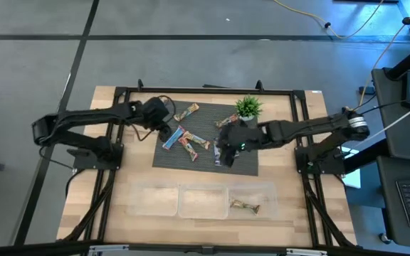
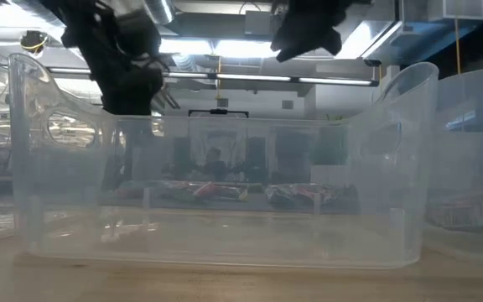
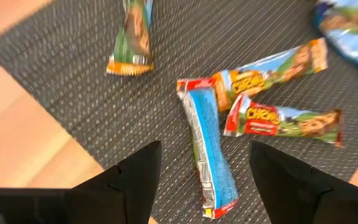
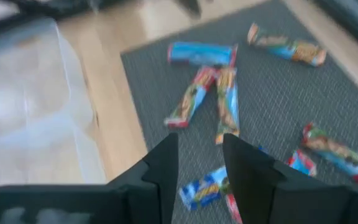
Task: Pick and place Granola Bars by type
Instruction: Put the red granola bar into the left transparent bin
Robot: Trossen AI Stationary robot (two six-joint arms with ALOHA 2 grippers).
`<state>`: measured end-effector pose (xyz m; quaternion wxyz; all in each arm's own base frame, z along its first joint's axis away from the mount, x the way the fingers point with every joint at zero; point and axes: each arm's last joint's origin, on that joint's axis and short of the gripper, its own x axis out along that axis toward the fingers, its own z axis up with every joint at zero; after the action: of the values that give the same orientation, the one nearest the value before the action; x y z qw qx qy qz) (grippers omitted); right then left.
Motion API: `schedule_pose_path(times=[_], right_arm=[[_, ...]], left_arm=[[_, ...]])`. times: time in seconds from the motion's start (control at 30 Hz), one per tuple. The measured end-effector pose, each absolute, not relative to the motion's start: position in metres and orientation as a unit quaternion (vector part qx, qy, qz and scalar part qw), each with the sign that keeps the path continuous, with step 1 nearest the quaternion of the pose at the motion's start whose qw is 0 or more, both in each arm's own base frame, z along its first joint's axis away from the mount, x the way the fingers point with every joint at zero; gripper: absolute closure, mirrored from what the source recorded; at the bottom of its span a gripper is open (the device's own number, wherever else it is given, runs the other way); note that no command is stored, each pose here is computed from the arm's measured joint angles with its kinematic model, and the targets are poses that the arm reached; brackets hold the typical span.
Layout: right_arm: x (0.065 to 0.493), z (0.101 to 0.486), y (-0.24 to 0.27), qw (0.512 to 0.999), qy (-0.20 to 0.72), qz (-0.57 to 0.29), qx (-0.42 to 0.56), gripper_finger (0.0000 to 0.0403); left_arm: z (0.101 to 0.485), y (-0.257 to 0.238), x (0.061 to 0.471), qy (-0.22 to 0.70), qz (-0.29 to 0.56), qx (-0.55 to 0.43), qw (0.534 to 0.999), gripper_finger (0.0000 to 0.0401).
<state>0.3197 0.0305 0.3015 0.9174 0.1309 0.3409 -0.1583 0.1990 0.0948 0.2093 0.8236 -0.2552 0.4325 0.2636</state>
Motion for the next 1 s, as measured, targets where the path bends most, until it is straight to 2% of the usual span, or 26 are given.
schedule_pose_path(times=[0.23,0.37,0.5,1.0], right_arm=[[0.282,0.290,0.012,0.941,0.245,-0.161,0.167,0.0272],[0.262,0.279,0.003,0.934,0.249,-0.179,0.184,0.0272],[0.250,0.271,-0.002,0.931,0.259,-0.162,0.199,0.0272],[0.238,0.251,-0.012,0.922,0.326,-0.122,0.172,0.0272]], left_arm=[[0.187,0.099,0.210,0.468,0.286,-0.268,0.792,0.0168],[0.177,0.094,0.220,0.477,0.283,-0.264,0.789,0.0168],[0.167,0.088,0.231,0.484,0.283,-0.260,0.786,0.0168],[0.133,0.074,0.247,0.515,0.316,-0.288,0.743,0.0168]])
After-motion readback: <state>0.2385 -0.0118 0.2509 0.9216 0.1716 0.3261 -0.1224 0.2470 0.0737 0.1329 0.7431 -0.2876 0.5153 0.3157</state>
